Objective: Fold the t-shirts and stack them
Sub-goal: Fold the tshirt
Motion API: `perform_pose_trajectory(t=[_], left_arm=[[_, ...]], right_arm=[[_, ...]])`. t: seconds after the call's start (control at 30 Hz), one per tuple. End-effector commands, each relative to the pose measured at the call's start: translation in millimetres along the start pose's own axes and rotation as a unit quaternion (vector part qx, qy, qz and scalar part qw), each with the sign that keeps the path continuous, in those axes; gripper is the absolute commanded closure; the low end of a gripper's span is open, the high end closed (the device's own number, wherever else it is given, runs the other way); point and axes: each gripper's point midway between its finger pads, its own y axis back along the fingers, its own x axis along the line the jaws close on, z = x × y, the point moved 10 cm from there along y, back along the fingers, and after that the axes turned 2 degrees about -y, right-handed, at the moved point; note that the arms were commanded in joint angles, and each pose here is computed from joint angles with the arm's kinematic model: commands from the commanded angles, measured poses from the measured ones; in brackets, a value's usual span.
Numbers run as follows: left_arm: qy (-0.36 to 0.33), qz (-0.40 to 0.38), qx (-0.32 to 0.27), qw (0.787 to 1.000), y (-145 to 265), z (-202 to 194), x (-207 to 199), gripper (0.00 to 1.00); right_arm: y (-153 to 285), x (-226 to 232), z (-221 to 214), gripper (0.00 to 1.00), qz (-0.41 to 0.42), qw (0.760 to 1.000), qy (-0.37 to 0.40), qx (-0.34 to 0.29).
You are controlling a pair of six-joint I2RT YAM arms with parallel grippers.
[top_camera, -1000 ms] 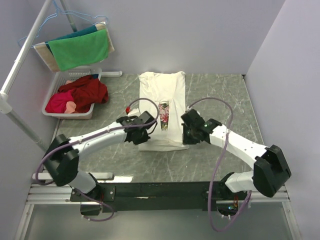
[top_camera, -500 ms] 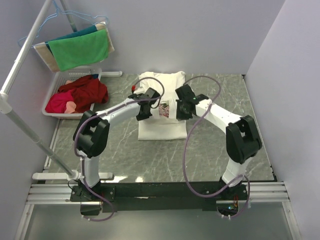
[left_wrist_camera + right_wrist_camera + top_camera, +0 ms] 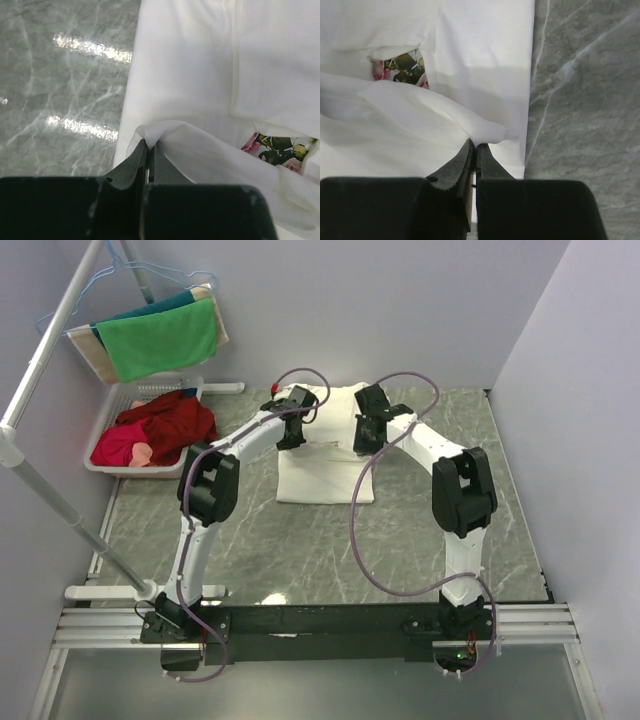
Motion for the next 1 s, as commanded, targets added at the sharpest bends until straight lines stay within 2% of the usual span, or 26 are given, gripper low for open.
perform_pose_trajectory(t=[0.0,0.03,0.07,0.1,0.13,0.17,0.2,0.27,0.43,0.53,0.57,0.63,0.73,0.83,0.87,0.93,0.97], left_arm=[[-0.009,-0.010,-0.010,1.000,-4,21,2,0.93],[-0.005,-0.010,-0.014,1.000,-6,26,3,0.90],[-0.003,-0.012,-0.016,1.000,-9,28,3,0.79],[0.004,-0.013,-0.023,1.000,-10,35,4,0.76],[0.011,-0.012,-0.028,0.999,-11,38,5,0.73],[0.015,-0.016,-0.035,0.999,-10,42,5,0.61],[0.022,-0.023,-0.048,0.998,-10,48,4,0.54],[0.032,-0.027,-0.069,0.997,-6,57,4,0.40],[0.050,-0.045,-0.106,0.992,5,77,-1,0.37],[0.055,-0.055,-0.112,0.991,17,79,2,0.36],[0.049,-0.048,-0.101,0.992,14,69,7,0.36],[0.051,-0.049,-0.104,0.992,25,67,13,0.35],[0.036,-0.053,-0.075,0.995,30,53,22,0.35],[0.008,-0.073,-0.031,0.997,42,35,30,0.36],[-0.001,-0.074,-0.009,0.997,40,21,37,0.36],[-0.004,-0.094,-0.010,0.996,57,16,44,0.35],[-0.009,-0.101,0.017,0.995,55,-1,53,0.35]], right_arm=[[-7,-1,24,0.96,0.009,1.000,-0.024,-0.015],[-9,-1,27,0.89,0.012,0.999,-0.028,-0.015],[-11,0,32,0.83,0.021,0.999,-0.034,-0.021],[-14,0,35,0.79,0.025,0.999,-0.040,-0.025],[-17,-2,40,0.67,0.035,0.998,-0.049,-0.031],[-17,0,48,0.63,0.049,0.996,-0.061,-0.047],[-19,1,53,0.58,0.054,0.995,-0.068,-0.055],[-22,2,64,0.56,0.074,0.991,-0.087,-0.065],[-27,9,81,0.56,0.087,0.987,-0.106,-0.087],[-26,5,83,0.57,0.088,0.982,-0.121,-0.114],[-25,6,87,0.57,0.098,0.979,-0.122,-0.132],[-27,1,91,0.57,0.078,0.978,-0.130,-0.146],[-25,-3,101,0.58,0.079,0.979,-0.132,-0.133],[-16,-10,87,0.59,0.053,0.988,-0.106,-0.101],[3,-11,87,0.58,0.056,0.987,-0.103,-0.111],[5,-21,62,0.49,0.055,0.991,-0.090,-0.086],[22,-22,59,0.42,0.067,0.990,-0.089,-0.090]])
